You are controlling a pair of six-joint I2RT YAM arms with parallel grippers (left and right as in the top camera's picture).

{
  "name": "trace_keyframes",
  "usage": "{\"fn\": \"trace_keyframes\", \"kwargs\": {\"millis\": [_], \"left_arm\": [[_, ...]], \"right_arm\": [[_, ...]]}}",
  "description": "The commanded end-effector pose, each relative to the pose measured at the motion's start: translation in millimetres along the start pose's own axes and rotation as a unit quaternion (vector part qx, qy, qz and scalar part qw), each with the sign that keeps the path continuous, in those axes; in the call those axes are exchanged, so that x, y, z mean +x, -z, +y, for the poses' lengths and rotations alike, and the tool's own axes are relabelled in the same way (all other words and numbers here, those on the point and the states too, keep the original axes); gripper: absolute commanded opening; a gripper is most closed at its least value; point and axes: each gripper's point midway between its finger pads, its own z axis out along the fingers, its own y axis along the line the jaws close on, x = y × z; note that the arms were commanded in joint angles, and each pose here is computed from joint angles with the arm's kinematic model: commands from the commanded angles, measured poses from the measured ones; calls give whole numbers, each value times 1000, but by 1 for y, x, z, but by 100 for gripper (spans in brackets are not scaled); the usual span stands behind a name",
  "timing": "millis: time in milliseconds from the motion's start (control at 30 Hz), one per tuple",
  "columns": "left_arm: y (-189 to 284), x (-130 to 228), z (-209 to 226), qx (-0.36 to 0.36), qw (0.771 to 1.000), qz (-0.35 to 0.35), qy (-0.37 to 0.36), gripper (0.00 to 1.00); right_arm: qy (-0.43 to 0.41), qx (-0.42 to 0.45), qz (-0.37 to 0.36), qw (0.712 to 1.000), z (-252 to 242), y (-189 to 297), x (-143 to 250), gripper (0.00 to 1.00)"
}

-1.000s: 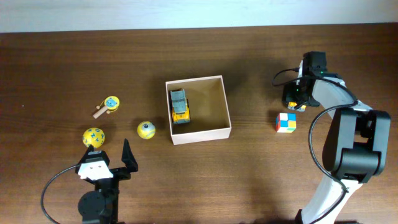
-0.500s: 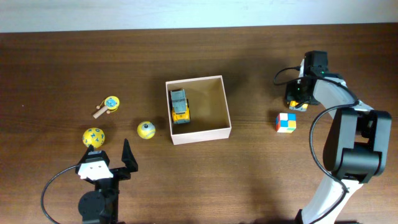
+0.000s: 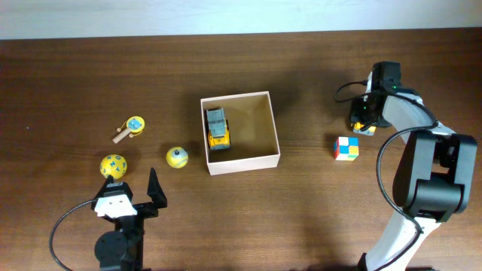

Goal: Pack container
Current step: 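Align and close the right gripper on the second truck's grey body, then lift the second truck and carry it over the pink box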

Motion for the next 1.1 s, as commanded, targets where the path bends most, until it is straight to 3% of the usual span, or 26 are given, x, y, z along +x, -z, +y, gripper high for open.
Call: {"fn": "trace_keyframes", "kwargs": {"millis": [0, 467, 800, 1067], "left_arm": [[0, 1, -1, 4, 1000, -2, -8, 99], [0, 1, -1, 4, 1000, -2, -8, 99], [0, 1, -1, 4, 1000, -2, -8, 99], [0, 1, -1, 4, 1000, -2, -8, 99]], "right_arm": [[1, -6, -2, 1000, 0, 10, -12, 52], [20, -29, -12, 999, 20, 77, -56, 51], [106, -138, -38, 984, 122, 141, -69, 52], [196, -179, -20, 964, 209, 167, -31, 52]]}}
